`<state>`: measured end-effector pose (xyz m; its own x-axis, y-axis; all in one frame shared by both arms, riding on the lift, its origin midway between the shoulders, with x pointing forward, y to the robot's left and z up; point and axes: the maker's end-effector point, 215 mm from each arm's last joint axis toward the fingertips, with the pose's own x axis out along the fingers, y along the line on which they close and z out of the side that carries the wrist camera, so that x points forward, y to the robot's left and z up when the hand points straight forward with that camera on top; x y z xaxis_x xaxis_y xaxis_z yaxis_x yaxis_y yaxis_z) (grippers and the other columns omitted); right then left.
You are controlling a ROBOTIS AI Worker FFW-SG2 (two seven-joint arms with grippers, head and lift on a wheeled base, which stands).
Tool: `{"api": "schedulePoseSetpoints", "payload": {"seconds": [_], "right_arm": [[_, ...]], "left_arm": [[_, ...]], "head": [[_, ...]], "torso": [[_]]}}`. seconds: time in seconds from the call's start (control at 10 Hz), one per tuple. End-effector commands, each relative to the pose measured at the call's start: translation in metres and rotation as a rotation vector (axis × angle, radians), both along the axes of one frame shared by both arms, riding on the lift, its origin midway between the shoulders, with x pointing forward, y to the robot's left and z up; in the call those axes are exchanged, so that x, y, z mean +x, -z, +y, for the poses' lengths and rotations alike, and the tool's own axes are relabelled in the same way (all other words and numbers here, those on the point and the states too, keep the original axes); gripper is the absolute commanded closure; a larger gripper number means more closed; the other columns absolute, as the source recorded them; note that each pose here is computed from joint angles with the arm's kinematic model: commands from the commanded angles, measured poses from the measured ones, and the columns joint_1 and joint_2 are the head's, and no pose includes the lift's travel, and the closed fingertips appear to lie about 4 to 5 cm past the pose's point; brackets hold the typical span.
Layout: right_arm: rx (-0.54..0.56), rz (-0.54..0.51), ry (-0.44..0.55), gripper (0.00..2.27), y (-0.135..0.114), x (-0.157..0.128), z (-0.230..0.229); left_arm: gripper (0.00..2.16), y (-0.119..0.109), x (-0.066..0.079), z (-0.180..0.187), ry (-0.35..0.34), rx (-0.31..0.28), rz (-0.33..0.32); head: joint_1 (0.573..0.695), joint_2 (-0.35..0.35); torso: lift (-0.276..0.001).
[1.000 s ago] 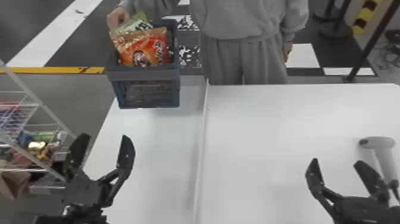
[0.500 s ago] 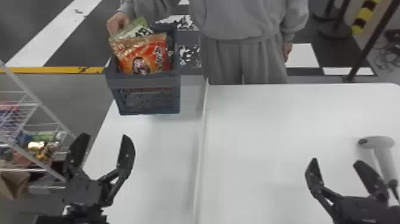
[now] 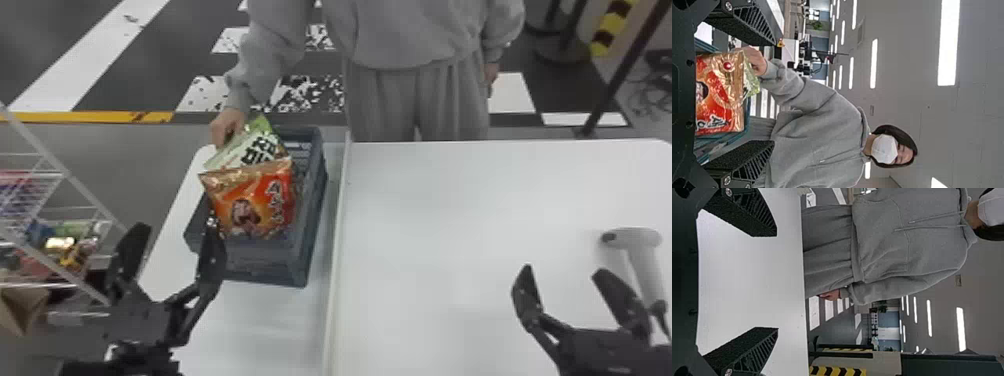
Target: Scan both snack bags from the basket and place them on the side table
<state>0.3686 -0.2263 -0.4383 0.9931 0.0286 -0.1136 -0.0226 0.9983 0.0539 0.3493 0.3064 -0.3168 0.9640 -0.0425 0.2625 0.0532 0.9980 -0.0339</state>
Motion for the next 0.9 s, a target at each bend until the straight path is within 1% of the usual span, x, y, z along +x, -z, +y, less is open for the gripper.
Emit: {"api": "schedulePoseSetpoints", "payload": {"seconds": [0.0,0.4,0.5,0.6,0.7,0.8], "right_arm": [[0.001,0.001,0.001,0.07,0.001,0.0,0.0],[0.001,-0.002,0.0,0.07,0.003,-0.001,0.001],[0.0,-0.002,0.001,0.07,0.004,0.001,0.0],[0.002,-0.002,-0.001,0.07,0.004,0.002,0.002],[0.003,-0.009,-0.002,0.07,0.0,0.003,0.002],[0.005,-0.013,-0.005,0.07,-0.003,0.003,0.004]], "left_arm": [[0.11,0.0,0.0,0.0,-0.001,-0.002,0.0],[0.11,0.0,0.0,0.001,-0.005,-0.003,0.0],[0.11,0.007,0.004,0.003,-0.017,-0.017,0.03],[0.11,0.009,0.006,0.012,-0.06,-0.057,0.04],[0.11,0.013,0.01,0.019,-0.105,-0.102,0.069],[0.11,0.005,0.008,0.023,-0.129,-0.122,0.041]], "head": [[0.695,0.129],[0.695,0.13],[0.695,0.131],[0.695,0.132],[0.695,0.143],[0.695,0.16]], "torso": [[-0.075],[-0.075],[-0.075],[-0.075],[-0.075],[-0.075]]}}
